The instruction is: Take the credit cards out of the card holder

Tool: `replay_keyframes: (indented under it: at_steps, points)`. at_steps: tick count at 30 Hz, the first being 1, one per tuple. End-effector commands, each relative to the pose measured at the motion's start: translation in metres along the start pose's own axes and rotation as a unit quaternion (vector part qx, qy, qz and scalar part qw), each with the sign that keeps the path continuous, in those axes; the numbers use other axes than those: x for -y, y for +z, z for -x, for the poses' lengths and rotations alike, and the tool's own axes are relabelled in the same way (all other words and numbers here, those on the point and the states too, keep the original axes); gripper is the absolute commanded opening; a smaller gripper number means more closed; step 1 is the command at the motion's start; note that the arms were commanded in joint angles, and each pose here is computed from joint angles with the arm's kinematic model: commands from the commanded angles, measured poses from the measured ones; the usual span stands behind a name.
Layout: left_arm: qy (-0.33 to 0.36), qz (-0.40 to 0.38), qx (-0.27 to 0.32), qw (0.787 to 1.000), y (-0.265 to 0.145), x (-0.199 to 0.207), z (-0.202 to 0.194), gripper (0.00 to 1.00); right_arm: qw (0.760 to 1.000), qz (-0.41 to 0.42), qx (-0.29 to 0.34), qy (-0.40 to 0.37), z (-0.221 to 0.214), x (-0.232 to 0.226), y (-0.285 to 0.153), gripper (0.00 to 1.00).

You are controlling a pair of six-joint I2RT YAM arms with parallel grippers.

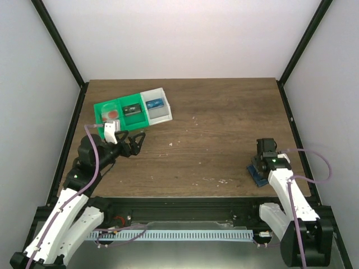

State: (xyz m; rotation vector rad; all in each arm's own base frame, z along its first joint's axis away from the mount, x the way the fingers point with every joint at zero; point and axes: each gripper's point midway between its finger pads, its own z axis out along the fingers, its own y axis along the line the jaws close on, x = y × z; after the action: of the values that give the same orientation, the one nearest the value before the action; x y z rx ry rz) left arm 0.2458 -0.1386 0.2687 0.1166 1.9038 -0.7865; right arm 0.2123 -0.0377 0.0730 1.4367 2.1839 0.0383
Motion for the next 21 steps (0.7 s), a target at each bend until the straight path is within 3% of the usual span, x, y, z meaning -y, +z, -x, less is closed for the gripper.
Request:
replay_keyframes:
  at_steps: [1,12,21]
  points:
    - [0.016,0.001,0.014,1.000,-0.004,0.001,0.003,1.00,0.999,-0.027,-0.001,0.046,0.004,0.021,0.010,0.37]
    - [0.019,0.003,0.021,1.000,-0.006,0.001,0.006,1.00,0.996,0.068,-0.049,-0.023,-0.009,-0.019,0.024,0.34]
    - [0.018,0.005,0.019,1.000,-0.004,-0.001,0.005,0.99,0.984,0.120,-0.124,-0.050,-0.040,-0.034,0.035,0.32]
